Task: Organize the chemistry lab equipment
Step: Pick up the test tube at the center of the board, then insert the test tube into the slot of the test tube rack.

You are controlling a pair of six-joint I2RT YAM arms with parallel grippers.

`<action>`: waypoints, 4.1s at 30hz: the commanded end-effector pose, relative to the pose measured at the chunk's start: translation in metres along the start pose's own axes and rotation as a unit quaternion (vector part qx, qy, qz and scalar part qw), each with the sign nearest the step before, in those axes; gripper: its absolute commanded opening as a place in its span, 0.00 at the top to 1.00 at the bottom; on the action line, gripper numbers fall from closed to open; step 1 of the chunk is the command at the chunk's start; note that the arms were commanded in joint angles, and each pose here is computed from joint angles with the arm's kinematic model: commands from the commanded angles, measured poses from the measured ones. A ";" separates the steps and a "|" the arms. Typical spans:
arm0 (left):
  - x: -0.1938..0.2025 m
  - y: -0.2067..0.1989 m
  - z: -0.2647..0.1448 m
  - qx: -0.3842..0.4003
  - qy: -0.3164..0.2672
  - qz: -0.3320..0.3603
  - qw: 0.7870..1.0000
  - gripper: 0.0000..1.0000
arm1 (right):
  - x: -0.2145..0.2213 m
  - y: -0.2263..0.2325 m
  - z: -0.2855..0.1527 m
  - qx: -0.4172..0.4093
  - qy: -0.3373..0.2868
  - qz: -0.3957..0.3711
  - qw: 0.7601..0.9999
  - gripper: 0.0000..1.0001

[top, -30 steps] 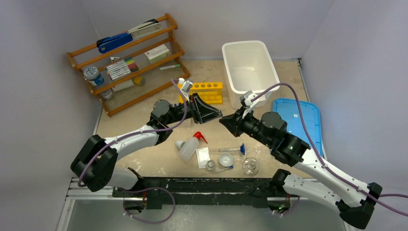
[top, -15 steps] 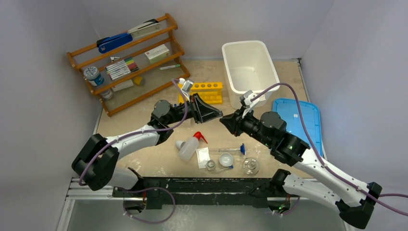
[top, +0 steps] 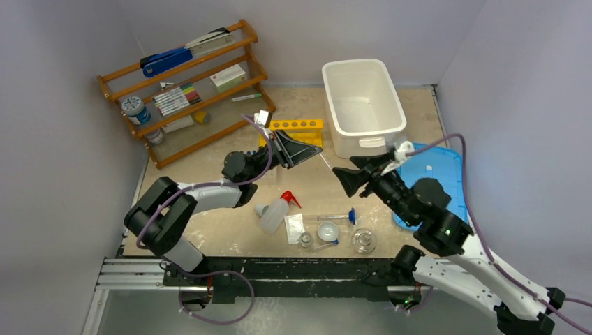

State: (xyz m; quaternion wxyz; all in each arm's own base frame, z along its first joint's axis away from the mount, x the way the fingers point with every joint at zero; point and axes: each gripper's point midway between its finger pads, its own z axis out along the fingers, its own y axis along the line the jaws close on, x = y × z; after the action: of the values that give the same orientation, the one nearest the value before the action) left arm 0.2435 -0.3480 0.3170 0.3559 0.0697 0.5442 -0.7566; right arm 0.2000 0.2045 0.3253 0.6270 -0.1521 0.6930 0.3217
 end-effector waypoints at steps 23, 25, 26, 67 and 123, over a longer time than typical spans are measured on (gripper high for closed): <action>-0.081 -0.090 0.005 0.186 -0.223 -0.236 0.927 0.97 | -0.103 0.006 0.025 0.015 -0.211 -0.073 0.975 0.42; -0.079 -0.091 0.006 0.186 -0.219 -0.242 0.927 0.97 | -0.104 0.006 0.024 0.015 -0.213 -0.071 0.974 0.47; -0.078 -0.091 0.006 0.186 -0.218 -0.244 0.926 0.97 | -0.105 0.005 0.023 0.016 -0.215 -0.070 0.974 0.50; -0.057 -0.022 -0.005 0.085 -0.192 -0.157 0.965 0.46 | -0.109 -0.004 0.031 0.058 -0.183 -0.044 0.980 1.00; -0.116 0.037 -0.164 -0.499 -0.154 0.267 0.810 0.42 | 0.092 -0.127 0.235 0.174 0.310 -0.116 0.928 1.00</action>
State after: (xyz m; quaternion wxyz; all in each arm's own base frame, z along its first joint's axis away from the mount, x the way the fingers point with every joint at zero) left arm 0.3010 -0.1573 0.2605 0.5889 -0.0984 0.7611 -0.2534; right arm 0.4320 0.2812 0.1646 0.3868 -0.2200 0.8930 0.0681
